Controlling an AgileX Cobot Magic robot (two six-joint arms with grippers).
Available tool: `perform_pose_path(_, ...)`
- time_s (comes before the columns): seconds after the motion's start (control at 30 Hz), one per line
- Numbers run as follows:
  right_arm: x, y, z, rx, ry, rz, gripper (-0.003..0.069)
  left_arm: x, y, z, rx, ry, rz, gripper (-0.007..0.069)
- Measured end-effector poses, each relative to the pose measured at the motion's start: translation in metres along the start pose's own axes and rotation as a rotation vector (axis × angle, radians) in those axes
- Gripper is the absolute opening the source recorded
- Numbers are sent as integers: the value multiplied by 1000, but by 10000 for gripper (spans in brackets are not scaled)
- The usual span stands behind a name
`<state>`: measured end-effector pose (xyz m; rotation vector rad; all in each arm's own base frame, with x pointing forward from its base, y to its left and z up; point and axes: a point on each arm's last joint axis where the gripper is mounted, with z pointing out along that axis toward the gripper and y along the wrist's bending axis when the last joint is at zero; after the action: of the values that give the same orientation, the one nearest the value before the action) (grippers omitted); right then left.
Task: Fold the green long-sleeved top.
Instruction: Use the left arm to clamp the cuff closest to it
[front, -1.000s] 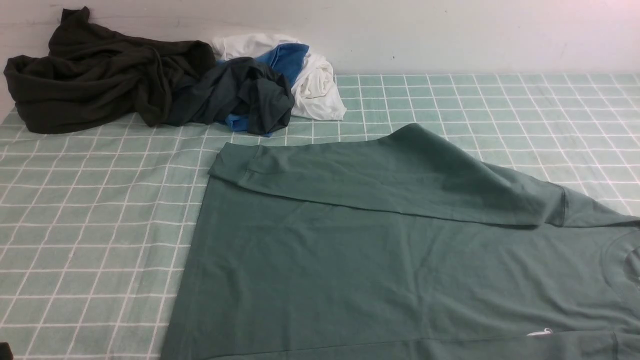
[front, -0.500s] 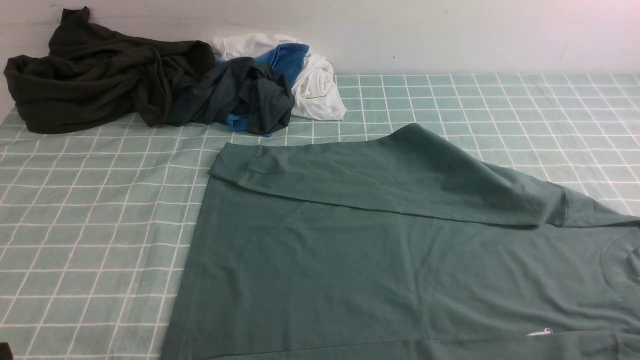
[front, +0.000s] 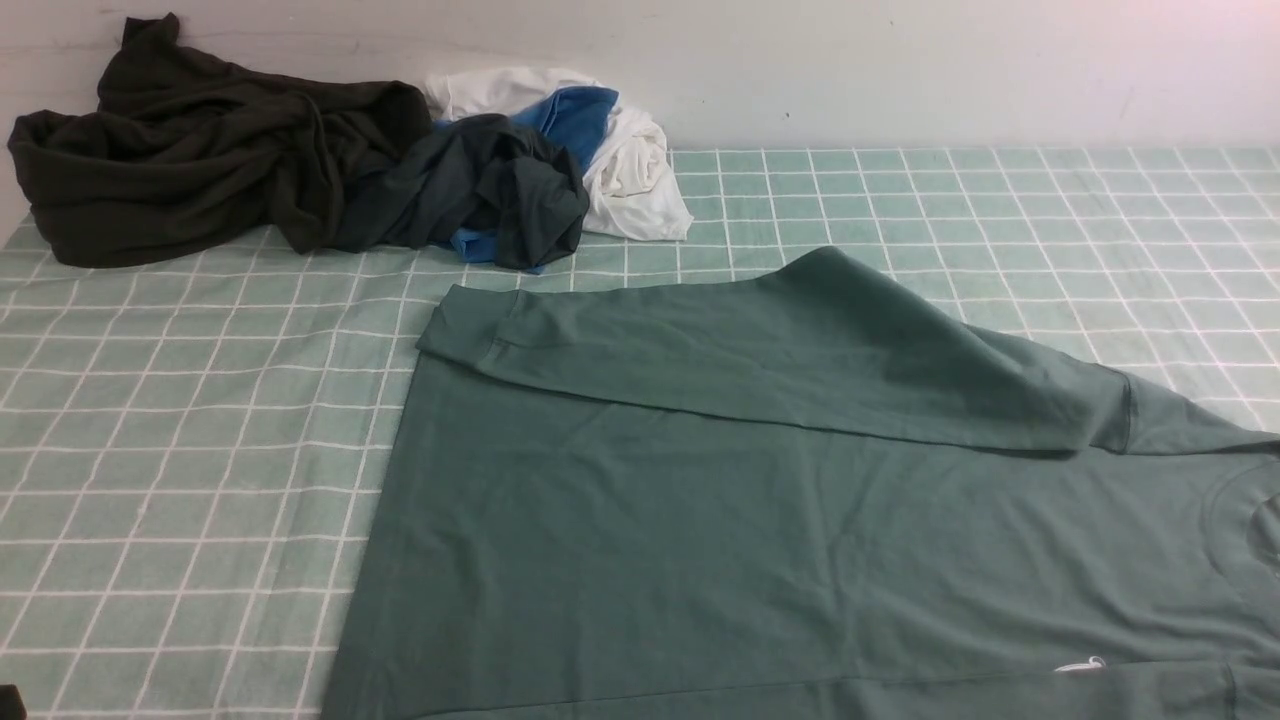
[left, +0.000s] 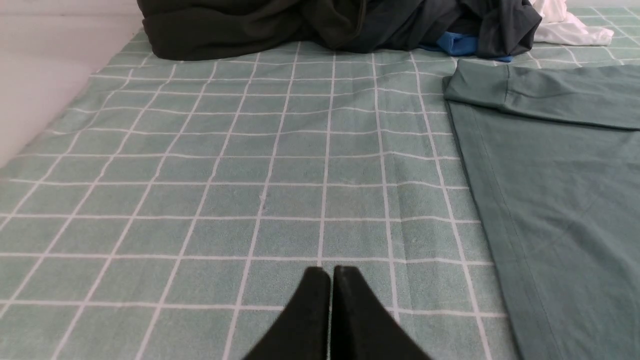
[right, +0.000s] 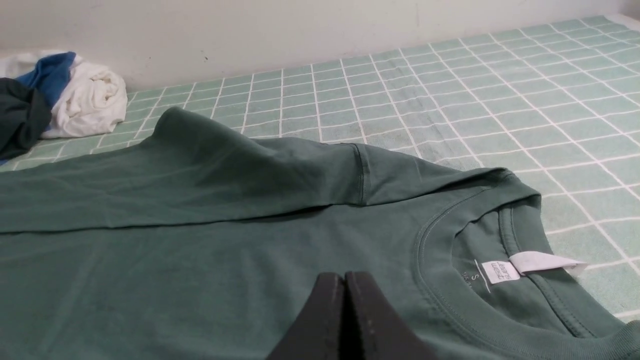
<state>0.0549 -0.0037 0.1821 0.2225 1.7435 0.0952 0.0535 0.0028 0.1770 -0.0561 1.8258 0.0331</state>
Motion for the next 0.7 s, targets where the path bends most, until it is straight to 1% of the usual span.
perform_pose_path(0.27, 0, 0, 0, -4, 1, 15, -14, 0, 0, 0, 0, -1, -1, -3)
perform_pose_path(0.3, 0, 0, 0, -4, 1, 15, -14, 0, 0, 0, 5, -1, -29, -3)
perform_pose_path(0.37, 0, 0, 0, -4, 1, 16, -14, -1, -3, 0, 31, -5, -153, -3)
perform_pose_path(0.4, 0, 1, 0, -6, 1, 26, -14, -1, -3, 0, 38, -6, -181, -3)
perform_pose_path(0.43, 0, 1, 0, -9, 2, 41, -14, -1, -4, 0, 51, -9, -252, -3)
perform_pose_path(0.47, 0, 1, 0, -16, 4, 72, -14, -2, -7, 0, 77, -9, -369, -3)
perform_pose_path(0.53, 0, 4, 0, -43, 10, 218, -14, -2, -13, 0, 151, 10, -719, -3)
perform_pose_path(0.57, 0, 5, 0, -58, 15, 304, -14, -2, -15, 0, 174, 20, -820, -3)
perform_pose_path(0.63, 0, 9, 0, -95, 29, 502, -14, -3, -17, -1, 203, 35, -930, -3)
perform_pose_path(0.7, 0, 12, -1, -128, 46, 690, -14, -3, -19, -1, 217, 50, -965, -3)
